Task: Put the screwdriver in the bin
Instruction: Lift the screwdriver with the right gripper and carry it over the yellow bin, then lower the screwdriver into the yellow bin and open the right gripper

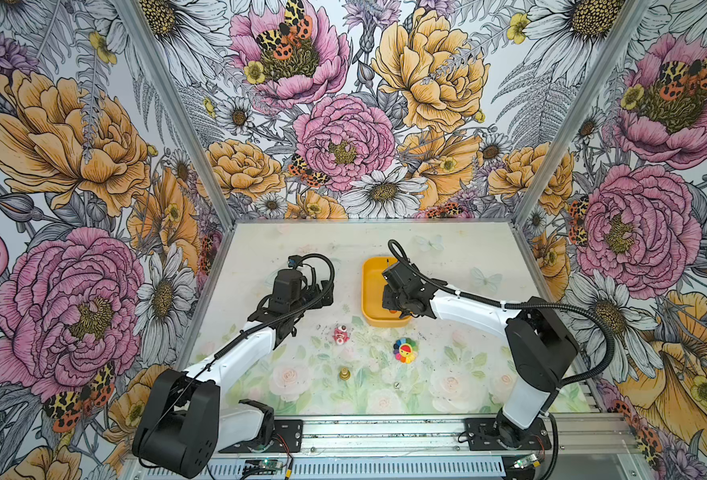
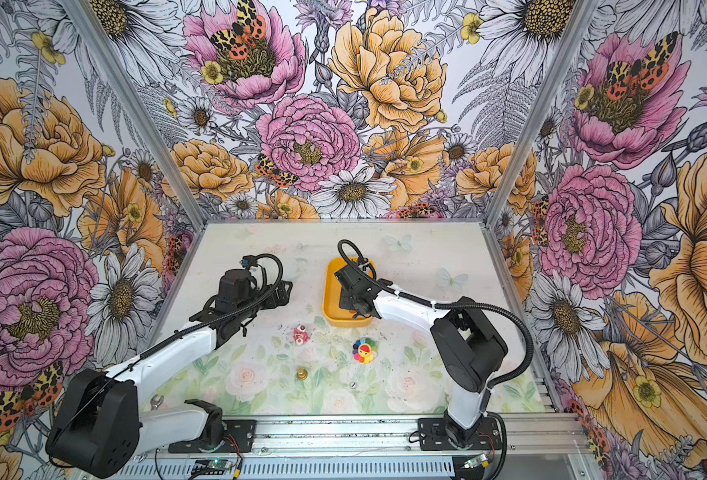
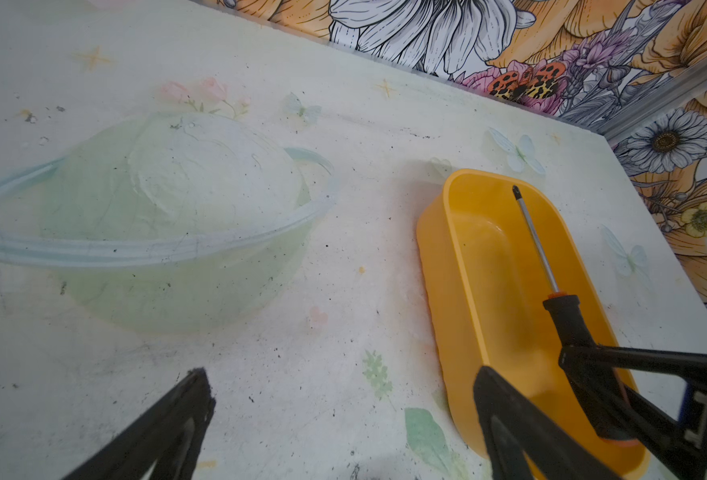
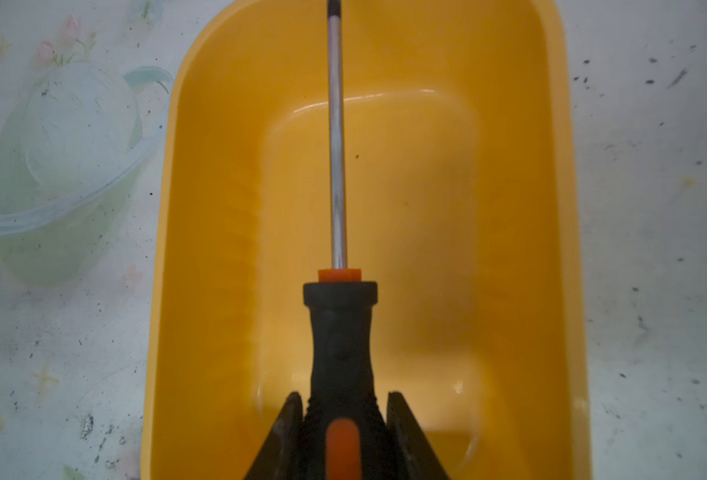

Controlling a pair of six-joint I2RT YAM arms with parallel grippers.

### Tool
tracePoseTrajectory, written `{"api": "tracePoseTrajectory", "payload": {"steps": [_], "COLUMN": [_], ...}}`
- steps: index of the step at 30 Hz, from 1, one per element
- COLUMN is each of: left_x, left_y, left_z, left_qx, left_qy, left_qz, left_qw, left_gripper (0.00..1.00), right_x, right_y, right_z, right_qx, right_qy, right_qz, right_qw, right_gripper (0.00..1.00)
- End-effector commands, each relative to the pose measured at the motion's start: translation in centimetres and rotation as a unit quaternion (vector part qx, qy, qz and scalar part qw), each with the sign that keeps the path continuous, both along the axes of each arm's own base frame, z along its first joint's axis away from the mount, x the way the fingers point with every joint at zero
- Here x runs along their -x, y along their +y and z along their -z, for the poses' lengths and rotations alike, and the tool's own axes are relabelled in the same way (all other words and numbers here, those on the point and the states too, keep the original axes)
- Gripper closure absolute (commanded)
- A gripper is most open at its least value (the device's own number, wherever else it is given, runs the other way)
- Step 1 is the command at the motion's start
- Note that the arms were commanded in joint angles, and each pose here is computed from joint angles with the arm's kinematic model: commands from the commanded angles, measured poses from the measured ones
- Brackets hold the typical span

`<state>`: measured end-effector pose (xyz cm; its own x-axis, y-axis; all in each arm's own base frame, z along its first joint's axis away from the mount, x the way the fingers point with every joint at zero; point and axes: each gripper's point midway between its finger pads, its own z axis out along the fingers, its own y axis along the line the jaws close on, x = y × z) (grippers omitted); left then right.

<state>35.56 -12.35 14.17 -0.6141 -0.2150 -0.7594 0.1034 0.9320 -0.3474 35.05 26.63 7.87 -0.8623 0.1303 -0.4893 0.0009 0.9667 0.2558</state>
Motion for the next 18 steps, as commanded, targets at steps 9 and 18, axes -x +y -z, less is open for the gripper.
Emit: {"api": "tracePoseTrajectory", "payload": {"steps": [9,18], "left_x": [-0.1,-0.2], "left_y": [0.2,0.2], "left_z": [0.8,0.8], "left_qx": [-0.014,-0.017], "left_qy": [0.007,0.006], "left_qz": [-0.001,0.003], "left_qw": [1.000,1.000], "left_gripper": [0.01,0.01], "right_x": [-1.0,-1.3], "right_y": [1.5,1.6], "right_z": [1.0,2.5], "right_qx": [-0.002,0.003], "right_qy": [0.011,0.028], "right_qz": [-0.004,-0.004], "right_qw": [1.000,1.000], "right_gripper": [1.00,1.00]}}
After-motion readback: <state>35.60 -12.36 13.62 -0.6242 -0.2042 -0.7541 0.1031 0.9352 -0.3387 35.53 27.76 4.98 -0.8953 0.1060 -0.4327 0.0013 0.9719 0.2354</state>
